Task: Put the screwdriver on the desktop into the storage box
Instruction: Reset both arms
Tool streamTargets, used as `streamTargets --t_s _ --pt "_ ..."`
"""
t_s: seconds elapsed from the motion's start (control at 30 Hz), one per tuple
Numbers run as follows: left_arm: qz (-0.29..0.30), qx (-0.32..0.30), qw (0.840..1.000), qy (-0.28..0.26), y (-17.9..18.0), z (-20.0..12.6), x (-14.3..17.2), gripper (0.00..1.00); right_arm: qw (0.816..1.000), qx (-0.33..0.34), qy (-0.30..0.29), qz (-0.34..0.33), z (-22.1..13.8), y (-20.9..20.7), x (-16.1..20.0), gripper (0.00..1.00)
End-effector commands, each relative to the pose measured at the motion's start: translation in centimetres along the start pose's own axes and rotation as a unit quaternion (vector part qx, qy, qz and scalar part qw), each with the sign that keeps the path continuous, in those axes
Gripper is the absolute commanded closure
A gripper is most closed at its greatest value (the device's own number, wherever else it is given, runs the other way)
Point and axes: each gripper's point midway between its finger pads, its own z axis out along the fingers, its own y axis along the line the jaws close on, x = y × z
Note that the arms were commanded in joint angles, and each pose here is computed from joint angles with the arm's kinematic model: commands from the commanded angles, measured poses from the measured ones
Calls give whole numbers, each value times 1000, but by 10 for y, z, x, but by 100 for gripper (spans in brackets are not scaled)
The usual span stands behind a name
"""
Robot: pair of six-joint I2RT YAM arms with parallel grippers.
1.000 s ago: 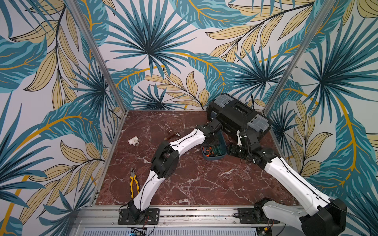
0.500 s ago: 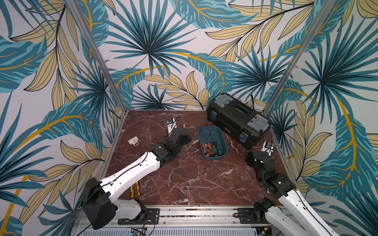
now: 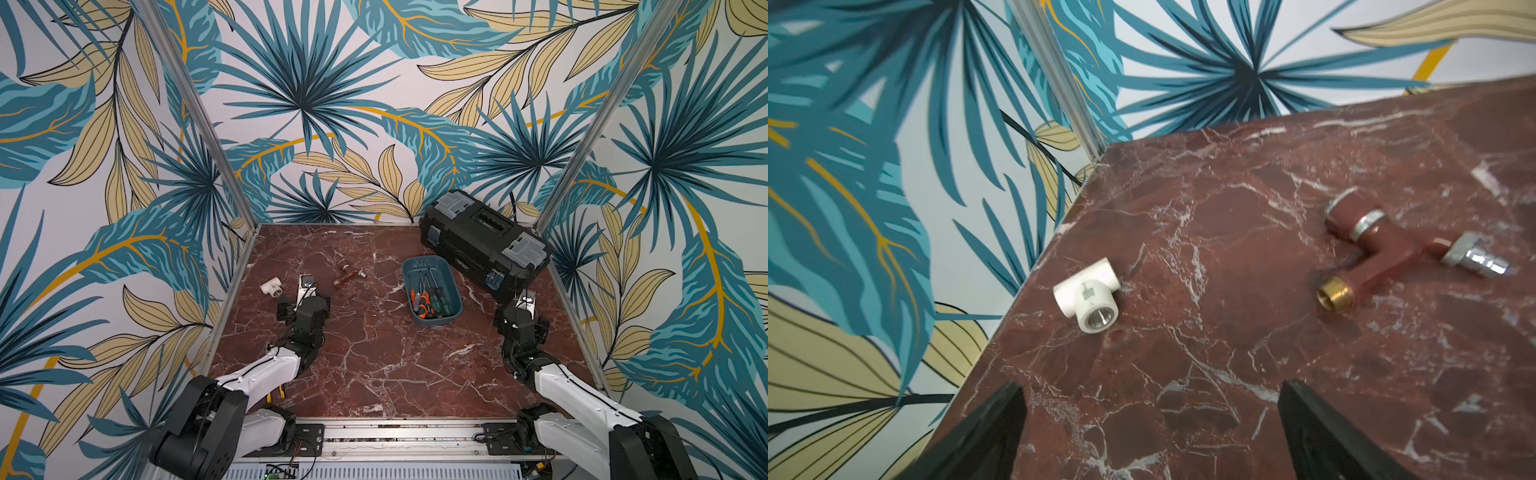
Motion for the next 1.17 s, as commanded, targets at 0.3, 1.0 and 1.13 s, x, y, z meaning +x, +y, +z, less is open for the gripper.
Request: streamTargets --t_s 0.3,1.0,1.13 --pt "-22 126 986 -107 -26 26 -19 0 987 -122 -98 44 28 54 -44 10" --pt "-50 137 988 -49 -19 53 -16 0 990 -126 -57 36 57 67 -26 1" --pt "-51 137 988 -50 -19 52 -16 0 990 -126 -58 37 56 67 -27 0"
